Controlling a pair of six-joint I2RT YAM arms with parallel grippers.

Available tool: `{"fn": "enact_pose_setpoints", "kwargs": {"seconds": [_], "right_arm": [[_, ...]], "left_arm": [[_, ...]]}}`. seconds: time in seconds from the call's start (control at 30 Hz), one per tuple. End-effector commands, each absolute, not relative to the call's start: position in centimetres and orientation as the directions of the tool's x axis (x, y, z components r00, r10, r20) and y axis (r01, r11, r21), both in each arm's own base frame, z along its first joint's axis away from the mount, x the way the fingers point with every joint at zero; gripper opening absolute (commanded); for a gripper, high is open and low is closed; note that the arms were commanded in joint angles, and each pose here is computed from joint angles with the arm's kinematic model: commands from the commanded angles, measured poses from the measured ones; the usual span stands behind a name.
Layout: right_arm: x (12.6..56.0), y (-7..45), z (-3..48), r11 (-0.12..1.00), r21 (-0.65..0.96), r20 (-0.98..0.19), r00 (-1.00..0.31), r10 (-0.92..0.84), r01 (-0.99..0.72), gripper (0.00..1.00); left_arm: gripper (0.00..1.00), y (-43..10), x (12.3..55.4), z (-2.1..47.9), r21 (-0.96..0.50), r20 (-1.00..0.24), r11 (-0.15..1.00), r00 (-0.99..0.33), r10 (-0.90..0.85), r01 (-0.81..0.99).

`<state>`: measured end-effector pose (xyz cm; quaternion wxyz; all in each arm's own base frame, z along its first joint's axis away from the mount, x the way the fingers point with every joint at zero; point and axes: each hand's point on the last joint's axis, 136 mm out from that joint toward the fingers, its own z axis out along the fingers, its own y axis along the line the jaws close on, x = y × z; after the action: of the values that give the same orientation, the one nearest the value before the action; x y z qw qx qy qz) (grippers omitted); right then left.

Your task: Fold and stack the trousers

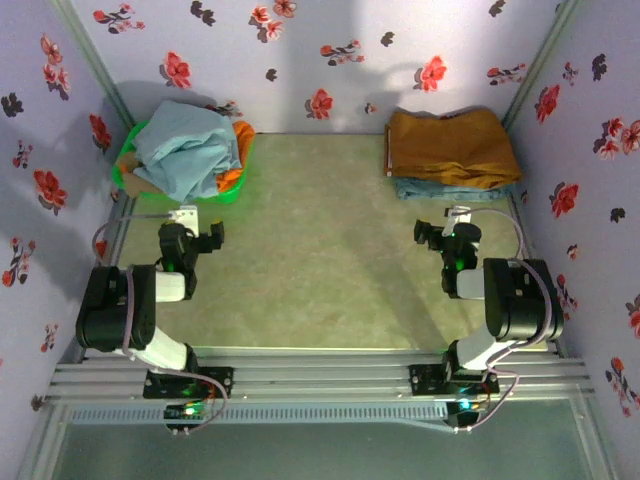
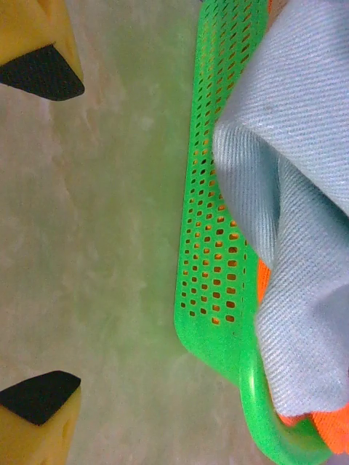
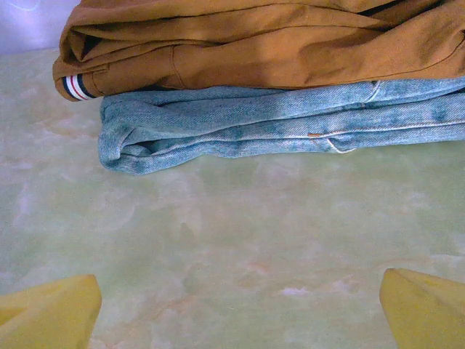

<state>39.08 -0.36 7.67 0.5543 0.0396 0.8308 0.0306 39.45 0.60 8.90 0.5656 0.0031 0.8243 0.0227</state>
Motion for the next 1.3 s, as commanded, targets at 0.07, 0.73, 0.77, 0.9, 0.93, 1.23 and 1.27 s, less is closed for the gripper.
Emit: {"fn": "enact_pose_setpoints", "kwargs": {"seconds": [0.07,0.73,0.77,0.9,0.93,1.23,1.27], "right_arm": [[39.79,-0.76,8.77,0.994,0.094,-0.929,-0.354,0.105,0.049,0.99],[39.79,-0.72,8.78,0.994,0.093,-0.93,-0.353,0.105,0.049,0.99],[39.77,-0.71,8.75,0.994,0.094,-0.929,-0.354,0.105,0.049,0.99],[39.77,-0.72,8.76,0.994,0.094,-0.929,-0.354,0.105,0.049,0.99],[39.78,-0.72,8.75,0.994,0.094,-0.929,-0.354,0.105,0.049,0.99],[39.73,-0.78,8.74,0.994,0.095,-0.93,-0.353,0.107,0.052,0.99],[39.73,-0.75,8.74,0.994,0.095,-0.929,-0.353,0.107,0.051,0.99]], "left_arm": [[1.0,1.37,39.89,9.41,0.04,-0.937,0.998,-0.35,0.019,-0.054],[1.0,1.19,39.82,9.45,0.06,-0.937,0.996,-0.347,0.036,-0.059],[1.0,1.2,39.82,9.41,0.061,-0.937,0.996,-0.348,0.037,-0.059],[1.0,1.21,39.82,9.44,0.06,-0.937,0.996,-0.347,0.036,-0.06],[1.0,1.21,39.82,9.45,0.06,-0.937,0.996,-0.347,0.036,-0.06],[1.0,1.2,39.82,9.43,0.06,-0.937,0.996,-0.347,0.036,-0.059],[1.0,1.23,39.82,9.45,0.06,-0.937,0.996,-0.347,0.035,-0.06]]}}
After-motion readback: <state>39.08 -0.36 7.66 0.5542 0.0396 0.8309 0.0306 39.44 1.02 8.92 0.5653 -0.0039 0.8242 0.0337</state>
